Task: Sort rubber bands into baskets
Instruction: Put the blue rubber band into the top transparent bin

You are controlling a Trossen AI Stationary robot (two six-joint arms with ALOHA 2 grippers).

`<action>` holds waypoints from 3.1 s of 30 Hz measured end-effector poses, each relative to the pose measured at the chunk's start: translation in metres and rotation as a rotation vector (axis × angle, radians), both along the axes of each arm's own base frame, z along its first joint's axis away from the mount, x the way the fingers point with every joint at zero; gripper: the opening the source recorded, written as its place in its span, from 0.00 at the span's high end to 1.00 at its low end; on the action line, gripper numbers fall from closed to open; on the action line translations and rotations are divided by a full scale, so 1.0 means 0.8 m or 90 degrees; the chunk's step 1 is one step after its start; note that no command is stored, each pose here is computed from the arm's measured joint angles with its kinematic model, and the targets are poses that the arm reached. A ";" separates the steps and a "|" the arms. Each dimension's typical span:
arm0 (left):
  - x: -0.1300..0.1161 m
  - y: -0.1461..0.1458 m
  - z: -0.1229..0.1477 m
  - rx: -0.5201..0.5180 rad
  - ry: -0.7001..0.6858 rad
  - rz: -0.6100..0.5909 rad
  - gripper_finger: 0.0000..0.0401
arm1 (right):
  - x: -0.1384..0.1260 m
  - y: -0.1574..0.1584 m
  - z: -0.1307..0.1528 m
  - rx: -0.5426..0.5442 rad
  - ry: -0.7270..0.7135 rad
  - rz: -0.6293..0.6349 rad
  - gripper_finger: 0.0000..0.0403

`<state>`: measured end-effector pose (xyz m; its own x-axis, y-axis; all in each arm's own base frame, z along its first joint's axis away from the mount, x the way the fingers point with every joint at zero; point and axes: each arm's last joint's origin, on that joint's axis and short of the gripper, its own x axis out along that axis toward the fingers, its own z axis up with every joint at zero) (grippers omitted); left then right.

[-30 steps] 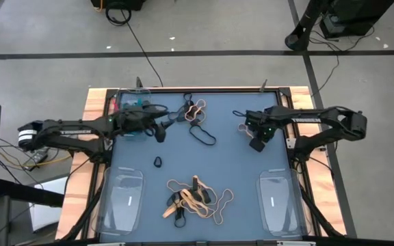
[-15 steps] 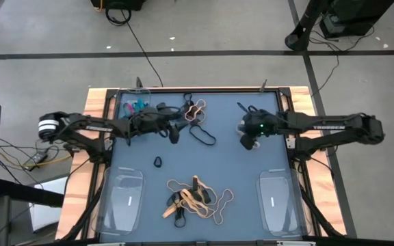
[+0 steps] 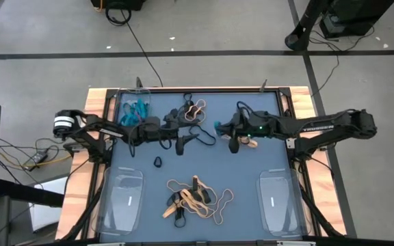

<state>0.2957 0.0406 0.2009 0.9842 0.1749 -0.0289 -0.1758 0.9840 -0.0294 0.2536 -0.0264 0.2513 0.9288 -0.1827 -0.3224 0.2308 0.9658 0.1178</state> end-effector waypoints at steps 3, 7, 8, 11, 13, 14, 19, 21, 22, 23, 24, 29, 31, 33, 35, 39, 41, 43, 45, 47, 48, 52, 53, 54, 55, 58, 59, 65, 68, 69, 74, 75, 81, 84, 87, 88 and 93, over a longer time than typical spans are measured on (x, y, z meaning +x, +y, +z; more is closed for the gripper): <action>0.002 0.000 -0.002 0.002 -0.008 0.006 0.38 | 0.009 0.002 -0.002 -0.004 -0.022 0.050 0.99; 0.002 0.000 -0.001 0.003 -0.012 0.006 0.38 | 0.015 0.003 -0.005 -0.014 -0.029 0.101 0.99; 0.002 0.000 -0.001 0.003 -0.012 0.006 0.38 | 0.015 0.001 -0.006 -0.016 -0.026 0.060 0.99; 0.002 0.000 -0.001 0.003 -0.012 0.005 0.38 | 0.006 -0.014 -0.019 -0.051 0.057 -0.171 1.00; 0.002 0.000 -0.001 0.001 -0.010 0.005 0.38 | -0.002 -0.022 -0.029 -0.068 0.112 -0.253 1.00; 0.002 0.000 -0.001 0.000 -0.010 0.005 0.38 | -0.003 -0.023 -0.031 -0.062 0.121 -0.254 1.00; 0.002 0.000 -0.001 0.002 -0.011 0.005 0.38 | 0.003 -0.014 -0.026 -0.043 0.094 -0.176 1.00; 0.002 0.000 -0.001 0.002 -0.011 0.005 0.38 | 0.005 -0.008 -0.020 -0.052 0.065 -0.143 1.00; 0.002 0.000 -0.001 0.002 -0.011 0.005 0.38 | 0.007 -0.004 -0.017 -0.061 0.056 -0.114 1.00; 0.002 0.000 -0.001 0.002 -0.011 0.005 0.38 | 0.009 0.000 -0.015 -0.069 0.045 -0.073 1.00; 0.002 0.000 -0.001 0.002 -0.011 0.005 0.38 | 0.010 0.003 -0.013 -0.074 0.038 -0.024 1.00; 0.002 0.000 -0.001 0.002 -0.011 0.005 0.38 | 0.015 0.011 -0.008 -0.048 -0.007 0.050 1.00; 0.002 0.000 -0.001 0.002 -0.011 0.005 0.38 | 0.016 0.011 -0.007 -0.056 -0.013 0.057 1.00; 0.002 0.000 -0.001 0.002 -0.011 0.005 0.38 | 0.016 0.012 -0.005 -0.056 -0.026 0.075 1.00; 0.002 0.000 -0.001 0.002 -0.012 0.005 0.38 | 0.017 0.013 -0.003 -0.054 -0.037 0.086 1.00; 0.002 0.000 0.000 0.003 -0.018 0.005 0.38 | 0.017 0.013 -0.003 -0.054 -0.037 0.092 1.00; 0.002 0.000 0.000 0.003 -0.018 0.005 0.38 | 0.018 0.014 -0.002 -0.052 -0.045 0.102 1.00; 0.002 0.000 0.000 0.003 -0.018 0.005 0.38 | 0.018 0.014 -0.001 -0.051 -0.049 0.112 1.00; 0.002 0.000 0.000 0.003 -0.018 0.005 0.38 | 0.018 0.015 -0.001 -0.050 -0.052 0.126 0.99; 0.002 0.000 0.000 0.003 -0.018 0.006 0.38 | 0.018 0.015 -0.001 -0.046 -0.053 0.140 0.99; 0.002 0.000 0.000 0.005 -0.018 0.006 0.38 | 0.018 0.016 -0.001 -0.044 -0.053 0.149 0.99; 0.002 0.000 0.000 0.016 -0.016 0.005 0.38 | 0.018 0.017 -0.001 -0.039 -0.054 0.173 0.99; 0.002 0.000 0.000 0.017 -0.016 0.006 0.38 | 0.018 0.018 -0.001 -0.038 -0.054 0.177 0.99; 0.002 0.000 0.000 0.017 -0.016 0.006 0.38 | 0.018 0.018 -0.001 -0.038 -0.055 0.177 0.99; 0.002 0.000 0.000 0.017 -0.016 0.006 0.38 | 0.018 0.018 -0.001 -0.037 -0.055 0.177 0.99; 0.002 0.000 0.002 0.018 -0.024 0.002 0.38 | 0.018 0.018 -0.001 -0.037 -0.058 0.177 0.99; 0.003 -0.001 0.002 0.019 -0.029 -0.006 0.38 | 0.018 0.018 0.000 -0.038 -0.061 0.177 0.99; 0.017 -0.001 -0.005 0.019 -0.035 -0.038 0.38 | 0.020 0.017 0.003 -0.037 -0.084 0.176 0.99; 0.025 0.000 -0.006 0.020 -0.034 -0.038 0.38 | 0.023 0.018 -0.002 -0.031 -0.075 0.189 0.99; 0.028 0.001 -0.006 0.020 -0.034 -0.038 0.38 | 0.025 0.018 -0.004 -0.029 -0.071 0.194 0.99; 0.044 0.000 -0.012 0.031 -0.025 -0.075 0.39 | 0.028 0.019 -0.008 -0.024 -0.071 0.212 0.99; 0.050 0.000 -0.015 0.031 -0.023 -0.088 0.40 | 0.028 0.019 -0.008 -0.023 -0.070 0.214 0.99; 0.072 -0.005 -0.031 0.027 -0.002 -0.127 0.56 | 0.029 0.020 -0.008 -0.020 -0.074 0.218 0.99; 0.075 -0.006 -0.034 0.026 0.004 -0.132 0.72 | 0.029 0.020 -0.008 -0.020 -0.073 0.219 0.99; 0.075 -0.007 -0.034 0.017 0.003 -0.138 0.90 | 0.029 0.020 -0.008 -0.020 -0.073 0.219 0.99; 0.075 -0.006 -0.033 0.010 0.004 -0.143 0.95 | 0.029 0.020 -0.008 -0.020 -0.073 0.217 0.99; 0.071 0.003 -0.027 -0.030 0.011 -0.151 0.98 | 0.028 0.018 -0.009 -0.011 -0.067 0.199 0.95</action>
<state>0.3521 0.0429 0.1797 0.9968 -0.0629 -0.0484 0.0591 0.9954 -0.0755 0.2763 -0.0118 0.2441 0.9690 0.1119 -0.2204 -0.0899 0.9901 0.1075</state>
